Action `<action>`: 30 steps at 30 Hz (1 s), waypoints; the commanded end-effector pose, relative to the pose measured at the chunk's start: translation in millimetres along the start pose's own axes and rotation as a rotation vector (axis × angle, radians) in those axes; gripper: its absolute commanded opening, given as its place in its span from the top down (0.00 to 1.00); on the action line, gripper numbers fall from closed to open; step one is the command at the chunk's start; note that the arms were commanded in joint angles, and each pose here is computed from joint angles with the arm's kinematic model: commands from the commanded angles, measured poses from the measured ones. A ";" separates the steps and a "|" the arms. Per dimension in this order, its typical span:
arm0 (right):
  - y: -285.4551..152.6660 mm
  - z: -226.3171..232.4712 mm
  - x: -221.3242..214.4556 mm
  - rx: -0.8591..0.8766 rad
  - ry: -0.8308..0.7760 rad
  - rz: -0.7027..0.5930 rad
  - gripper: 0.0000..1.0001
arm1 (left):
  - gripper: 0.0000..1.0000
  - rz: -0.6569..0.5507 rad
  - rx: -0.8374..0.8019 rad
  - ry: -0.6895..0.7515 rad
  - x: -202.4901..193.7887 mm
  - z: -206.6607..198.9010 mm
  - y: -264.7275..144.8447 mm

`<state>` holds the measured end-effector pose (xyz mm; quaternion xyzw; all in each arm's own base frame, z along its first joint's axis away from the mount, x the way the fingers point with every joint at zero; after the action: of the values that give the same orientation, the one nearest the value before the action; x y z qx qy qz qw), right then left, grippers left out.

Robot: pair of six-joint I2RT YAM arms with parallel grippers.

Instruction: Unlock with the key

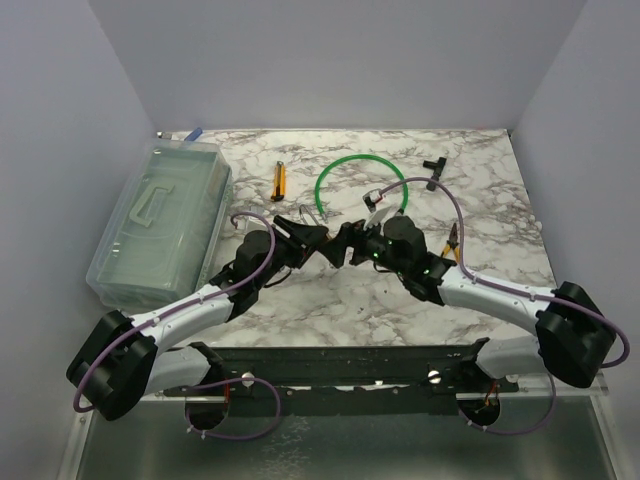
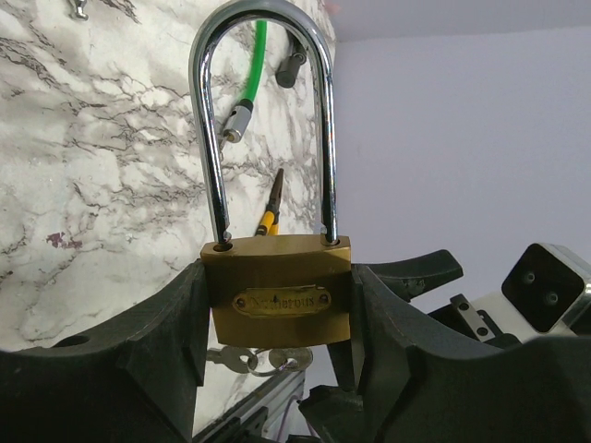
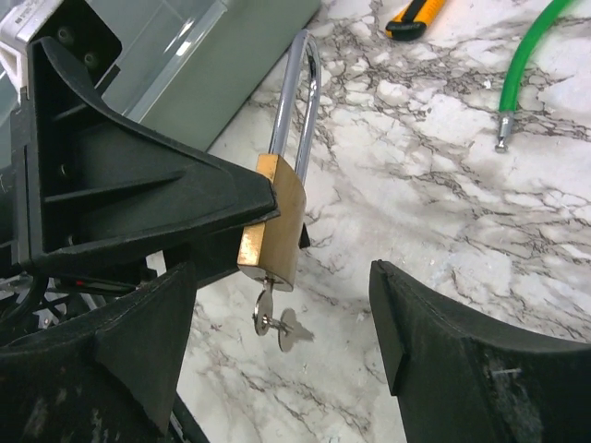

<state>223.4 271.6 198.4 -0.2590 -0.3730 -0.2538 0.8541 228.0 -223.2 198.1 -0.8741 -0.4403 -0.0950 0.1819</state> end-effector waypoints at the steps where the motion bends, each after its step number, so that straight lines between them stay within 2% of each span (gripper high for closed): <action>1: 11.0 6.4 11.6 -0.008 0.002 -0.110 0.22 | 1.00 -0.054 -0.103 -0.095 12.8 -33.1 -1.5; 10: 21.8 8.9 9.9 -0.028 0.007 -0.144 0.40 | 1.00 -0.034 -0.112 -0.120 12.0 -37.6 -0.5; 21: 31.2 8.2 4.9 -0.044 -0.013 -0.153 0.44 | 1.00 -0.007 -0.085 -0.153 7.1 -31.1 4.9; 25: 33.1 7.0 3.5 -0.063 -0.023 -0.155 0.52 | 1.00 -0.007 -0.080 -0.162 6.9 -29.5 4.9; 30: 36.7 7.3 1.2 -0.071 -0.026 -0.145 0.73 | 1.00 -0.009 -0.079 -0.173 6.9 -29.2 4.4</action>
<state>236.0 295.2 184.7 -0.2694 -0.3833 -0.3056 0.8289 230.9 -226.4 193.7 -0.8774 -0.4461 -0.0396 0.1719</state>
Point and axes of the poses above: each gripper's point midway between its finger pads, its own y axis out along the fingers, its own z axis along the line the jaws close on, x = y × z, the point moved 7 cm from there along -y, back along the fingers, and after that the axes turned 9 degrees about y, right-handed, at the moved point
